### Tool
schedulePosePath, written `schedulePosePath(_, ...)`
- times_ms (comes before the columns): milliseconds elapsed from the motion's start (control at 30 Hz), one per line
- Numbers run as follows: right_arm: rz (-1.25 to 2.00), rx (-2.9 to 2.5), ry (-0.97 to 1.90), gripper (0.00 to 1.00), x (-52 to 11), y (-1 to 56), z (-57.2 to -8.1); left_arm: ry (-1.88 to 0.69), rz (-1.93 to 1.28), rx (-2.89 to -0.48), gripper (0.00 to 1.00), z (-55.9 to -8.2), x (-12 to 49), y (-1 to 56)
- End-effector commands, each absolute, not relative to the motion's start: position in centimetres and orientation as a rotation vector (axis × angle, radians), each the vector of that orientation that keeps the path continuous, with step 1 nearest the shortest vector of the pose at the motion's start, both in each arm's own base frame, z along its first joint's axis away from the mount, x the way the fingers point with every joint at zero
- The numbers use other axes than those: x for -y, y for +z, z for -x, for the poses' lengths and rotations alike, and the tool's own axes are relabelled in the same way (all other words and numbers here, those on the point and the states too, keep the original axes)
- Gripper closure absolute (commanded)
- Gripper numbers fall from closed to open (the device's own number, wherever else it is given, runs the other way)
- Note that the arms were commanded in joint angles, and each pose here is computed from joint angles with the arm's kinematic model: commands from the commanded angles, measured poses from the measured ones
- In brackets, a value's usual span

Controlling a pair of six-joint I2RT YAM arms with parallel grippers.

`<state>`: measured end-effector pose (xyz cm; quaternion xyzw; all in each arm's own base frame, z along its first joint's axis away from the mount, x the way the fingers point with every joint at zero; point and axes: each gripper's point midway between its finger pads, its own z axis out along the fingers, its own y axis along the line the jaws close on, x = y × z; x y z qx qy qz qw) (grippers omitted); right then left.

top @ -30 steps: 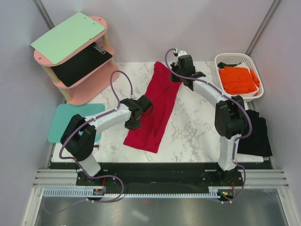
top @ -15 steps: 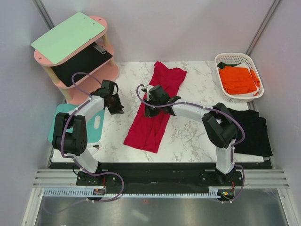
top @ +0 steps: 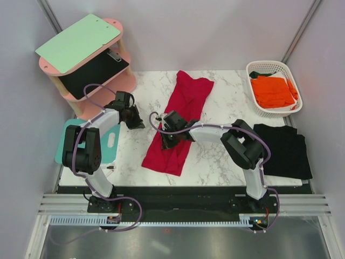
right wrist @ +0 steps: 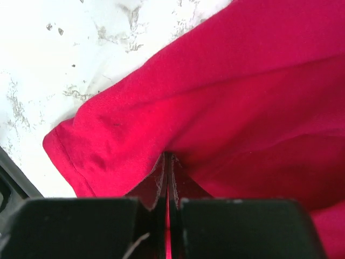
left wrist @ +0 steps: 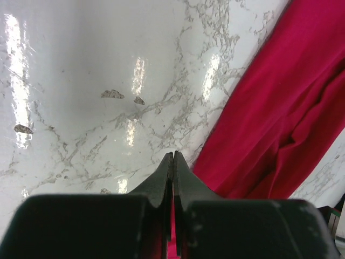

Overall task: Fold and stack the t-shirts
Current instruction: Rotate the tshirt 90 degrees

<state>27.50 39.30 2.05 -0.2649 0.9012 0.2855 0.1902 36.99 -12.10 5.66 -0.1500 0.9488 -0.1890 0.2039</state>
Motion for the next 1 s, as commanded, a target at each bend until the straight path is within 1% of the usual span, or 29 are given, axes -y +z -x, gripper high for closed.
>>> schedulePosePath(0,0.775,-2.667,0.745,1.0,-37.2,-0.1,-24.8,-0.581,0.439,-2.608,0.98,-37.6,12.0,6.0)
schedulePosePath(167,0.786,-2.811,0.646,1.0,-34.0,-1.7,-22.1,-0.593,0.451,-2.609,0.98,-37.7,11.8,5.8)
schedulePosePath(333,0.773,-2.936,0.474,1.0,-30.2,-2.8,-20.0,-0.575,0.46,-2.606,0.98,-37.7,11.4,5.8)
schedulePosePath(533,0.755,-2.966,0.329,1.0,-27.7,-2.6,-19.6,-0.589,0.456,-2.61,0.98,-37.6,11.5,5.7)
schedulePosePath(633,0.762,-2.938,0.325,1.0,-27.5,-1.8,-19.8,-0.594,0.445,-2.607,0.98,-37.3,11.6,5.9)
schedulePosePath(733,0.76,-2.828,0.385,1.0,-28.7,0.7,-21.2,-0.614,0.409,-2.577,0.98,-37.1,11.7,6.9)
schedulePosePath(767,0.741,-2.765,0.405,1.0,-29.0,2.4,-22.1,-0.628,0.398,-2.576,0.98,-36.6,11.9,6.8)
schedulePosePath(833,0.703,-2.66,0.444,0.96,-30.1,5.0,-23.9,-0.728,0.337,-2.499,0.98,-36.6,13.1,8.8)
schedulePosePath(933,0.598,-2.495,0.496,0.9,-30.7,9.9,-27.4,-0.832,0.254,-2.454,0.96,-35.3,14.9,10.1)
schedulePosePath(967,0.532,-2.446,0.513,0.87,-29.9,11.8,-28.9,-0.852,0.215,-2.445,0.95,-34.5,15.8,10.6)
